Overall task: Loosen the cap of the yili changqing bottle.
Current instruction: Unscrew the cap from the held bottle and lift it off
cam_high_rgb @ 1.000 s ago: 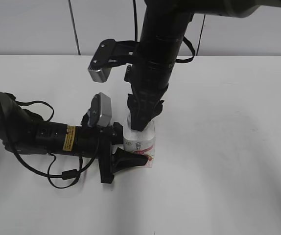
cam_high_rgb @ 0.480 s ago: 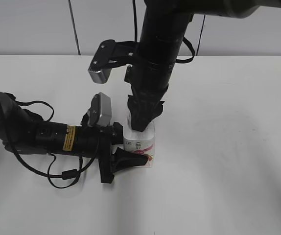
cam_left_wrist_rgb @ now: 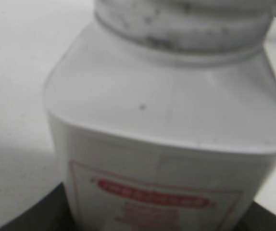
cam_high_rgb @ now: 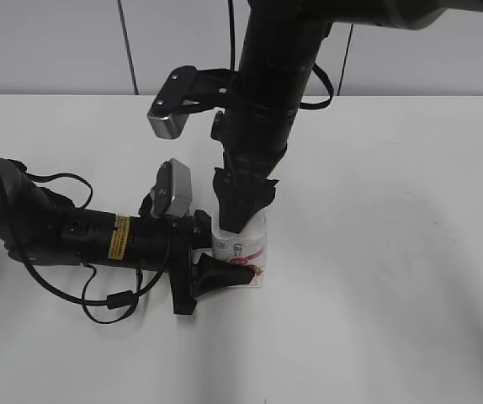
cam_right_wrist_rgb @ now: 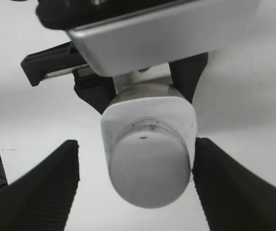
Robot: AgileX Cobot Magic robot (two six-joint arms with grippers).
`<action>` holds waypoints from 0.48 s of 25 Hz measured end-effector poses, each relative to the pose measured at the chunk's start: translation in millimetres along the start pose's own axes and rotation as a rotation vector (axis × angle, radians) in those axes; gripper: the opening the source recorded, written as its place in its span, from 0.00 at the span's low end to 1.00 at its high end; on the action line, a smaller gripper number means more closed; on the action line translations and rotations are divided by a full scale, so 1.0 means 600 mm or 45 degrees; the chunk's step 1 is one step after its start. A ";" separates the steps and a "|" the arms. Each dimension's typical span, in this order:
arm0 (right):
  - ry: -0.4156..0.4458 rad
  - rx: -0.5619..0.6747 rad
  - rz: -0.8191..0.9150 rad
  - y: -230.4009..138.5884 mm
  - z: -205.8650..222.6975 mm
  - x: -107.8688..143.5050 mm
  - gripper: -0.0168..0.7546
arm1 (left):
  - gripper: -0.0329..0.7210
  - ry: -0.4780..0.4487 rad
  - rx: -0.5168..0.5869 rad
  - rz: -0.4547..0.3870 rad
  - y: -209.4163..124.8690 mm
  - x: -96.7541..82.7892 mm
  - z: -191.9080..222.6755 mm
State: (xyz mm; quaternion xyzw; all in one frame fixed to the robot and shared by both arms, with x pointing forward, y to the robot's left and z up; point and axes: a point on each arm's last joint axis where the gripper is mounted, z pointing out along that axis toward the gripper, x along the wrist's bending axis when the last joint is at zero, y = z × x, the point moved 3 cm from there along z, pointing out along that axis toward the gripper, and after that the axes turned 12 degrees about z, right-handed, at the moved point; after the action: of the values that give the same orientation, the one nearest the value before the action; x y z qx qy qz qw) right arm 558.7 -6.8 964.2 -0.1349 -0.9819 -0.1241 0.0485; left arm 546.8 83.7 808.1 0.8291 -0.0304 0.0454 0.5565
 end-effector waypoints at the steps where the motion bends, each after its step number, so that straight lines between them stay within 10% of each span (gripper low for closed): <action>1: -0.004 -0.005 0.009 0.002 -0.003 0.000 0.77 | 0.56 0.000 0.000 0.000 0.000 0.000 0.000; 12: -0.115 -0.066 0.296 0.023 -0.044 -0.017 0.77 | 0.56 0.000 0.000 0.000 0.000 0.000 0.000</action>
State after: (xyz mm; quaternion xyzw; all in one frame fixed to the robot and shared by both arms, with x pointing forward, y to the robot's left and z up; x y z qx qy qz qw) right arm 573.6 -3.3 991.5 -0.2543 -0.9573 -0.1369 0.0146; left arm 546.8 83.7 808.1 0.8291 -0.0304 0.0454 0.5565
